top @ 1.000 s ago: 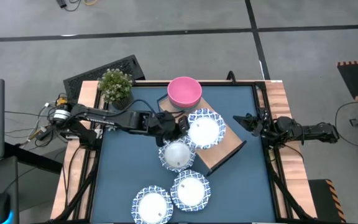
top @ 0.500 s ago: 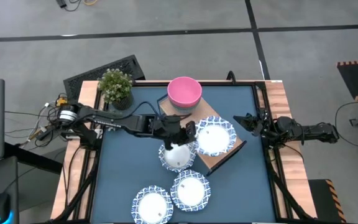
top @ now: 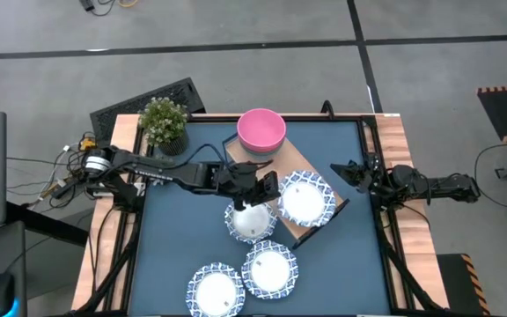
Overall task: Place and stack plates onto a shelf
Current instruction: Put the white and blue plate on the shelf, then stack the white and blue plate on the shelf
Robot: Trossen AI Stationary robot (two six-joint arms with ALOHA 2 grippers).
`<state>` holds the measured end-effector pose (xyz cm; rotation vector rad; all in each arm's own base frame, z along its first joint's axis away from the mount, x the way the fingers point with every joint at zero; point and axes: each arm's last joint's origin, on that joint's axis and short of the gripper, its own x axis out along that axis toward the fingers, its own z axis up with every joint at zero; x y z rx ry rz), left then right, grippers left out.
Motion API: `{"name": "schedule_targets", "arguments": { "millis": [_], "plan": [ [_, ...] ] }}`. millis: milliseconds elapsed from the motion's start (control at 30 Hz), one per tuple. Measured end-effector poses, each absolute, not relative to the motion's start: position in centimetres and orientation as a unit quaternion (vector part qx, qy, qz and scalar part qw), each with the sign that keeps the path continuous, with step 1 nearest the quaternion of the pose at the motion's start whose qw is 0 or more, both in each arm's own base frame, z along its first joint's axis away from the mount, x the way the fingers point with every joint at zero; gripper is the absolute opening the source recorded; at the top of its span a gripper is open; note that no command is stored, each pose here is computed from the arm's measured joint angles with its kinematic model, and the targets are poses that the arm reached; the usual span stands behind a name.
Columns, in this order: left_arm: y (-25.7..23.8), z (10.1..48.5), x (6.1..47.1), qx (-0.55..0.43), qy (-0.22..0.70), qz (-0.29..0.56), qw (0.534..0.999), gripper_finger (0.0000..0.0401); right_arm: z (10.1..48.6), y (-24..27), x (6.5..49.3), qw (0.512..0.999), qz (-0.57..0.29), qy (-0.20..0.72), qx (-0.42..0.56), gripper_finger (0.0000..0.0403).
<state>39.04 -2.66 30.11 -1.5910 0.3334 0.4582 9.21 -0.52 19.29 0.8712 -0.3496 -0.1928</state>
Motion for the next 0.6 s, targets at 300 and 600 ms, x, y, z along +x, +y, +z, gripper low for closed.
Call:
{"name": "schedule_targets", "arguments": {
  "millis": [300,600],
  "plan": [
    [-0.6,30.7,38.8,-0.672,0.151,0.189,0.699,0.0136,19.5,-0.3,9.2,0.899,-0.055,-0.164,0.402,0.0058],
    [-0.1,34.2,35.3,-0.558,0.183,0.160,0.793,0.0136,19.9,0.4,9.1,0.921,-0.012,-0.164,0.354,0.0058]
  ]
}}
